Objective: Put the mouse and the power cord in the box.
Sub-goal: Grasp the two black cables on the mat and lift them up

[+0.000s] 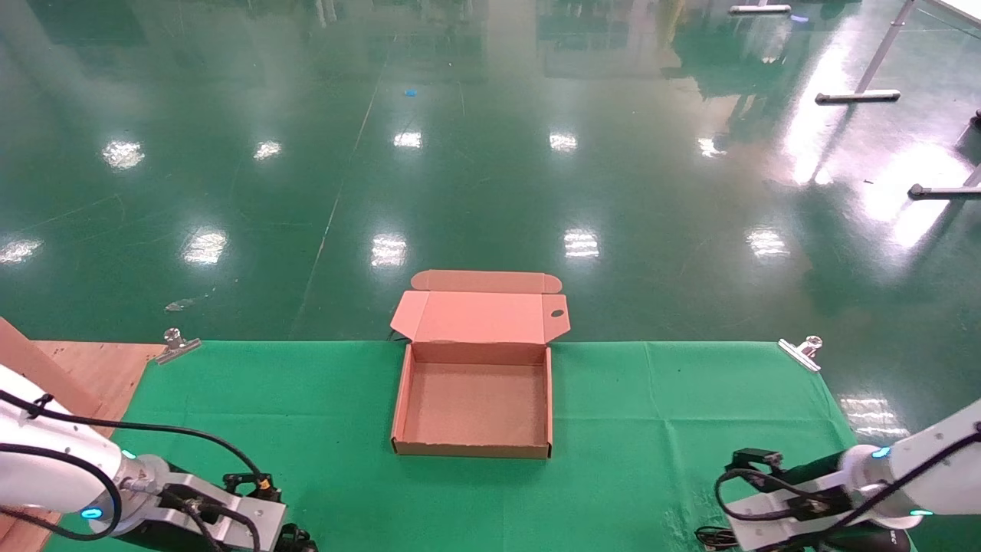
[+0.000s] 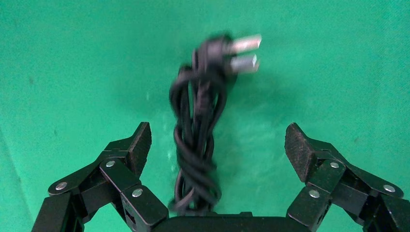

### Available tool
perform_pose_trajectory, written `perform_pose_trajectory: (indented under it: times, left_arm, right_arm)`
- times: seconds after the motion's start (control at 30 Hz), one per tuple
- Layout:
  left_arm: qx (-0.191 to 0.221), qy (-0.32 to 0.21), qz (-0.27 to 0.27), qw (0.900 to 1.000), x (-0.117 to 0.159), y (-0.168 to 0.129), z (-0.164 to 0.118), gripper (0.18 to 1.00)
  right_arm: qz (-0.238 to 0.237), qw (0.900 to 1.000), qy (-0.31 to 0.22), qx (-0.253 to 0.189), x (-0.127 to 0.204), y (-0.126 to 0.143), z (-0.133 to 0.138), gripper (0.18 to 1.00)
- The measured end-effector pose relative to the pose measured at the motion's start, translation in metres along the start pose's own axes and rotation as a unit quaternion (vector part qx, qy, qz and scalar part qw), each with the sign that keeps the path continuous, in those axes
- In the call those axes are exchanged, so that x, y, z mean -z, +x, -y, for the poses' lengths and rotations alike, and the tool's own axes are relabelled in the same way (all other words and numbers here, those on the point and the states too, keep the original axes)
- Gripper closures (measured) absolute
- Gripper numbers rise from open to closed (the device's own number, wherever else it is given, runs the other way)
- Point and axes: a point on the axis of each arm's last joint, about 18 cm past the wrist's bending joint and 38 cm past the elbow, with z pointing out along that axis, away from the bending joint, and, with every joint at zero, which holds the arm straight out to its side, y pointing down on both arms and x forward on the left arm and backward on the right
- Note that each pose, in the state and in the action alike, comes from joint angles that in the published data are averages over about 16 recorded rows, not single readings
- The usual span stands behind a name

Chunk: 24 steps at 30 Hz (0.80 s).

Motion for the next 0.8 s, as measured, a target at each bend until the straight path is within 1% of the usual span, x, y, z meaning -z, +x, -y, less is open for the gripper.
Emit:
perform_pose_trajectory:
  times: [0.13,0.3,0.57,0.8]
  left_arm:
    - [0.009,-0.005,0.007,0.9999,-0.003,0.0,-0.007,0.184]
    - [0.02,-0.008,0.014,0.9997,-0.005,0.0,-0.015,0.184]
    - [0.031,-0.011,0.016,0.9993,-0.007,0.004,-0.023,0.184]
    - [0.036,-0.017,0.015,0.9991,-0.005,0.004,-0.029,0.197]
  right_arm:
    - [0.008,1.0,0.004,-0.006,-0.01,-0.001,0.0,0.178]
    - [0.013,1.0,0.006,-0.012,-0.016,-0.004,-0.003,0.178]
    - [0.015,1.0,0.009,-0.018,-0.015,-0.005,-0.009,0.179]
    - [0.019,1.0,0.018,-0.017,-0.013,-0.007,-0.01,0.203]
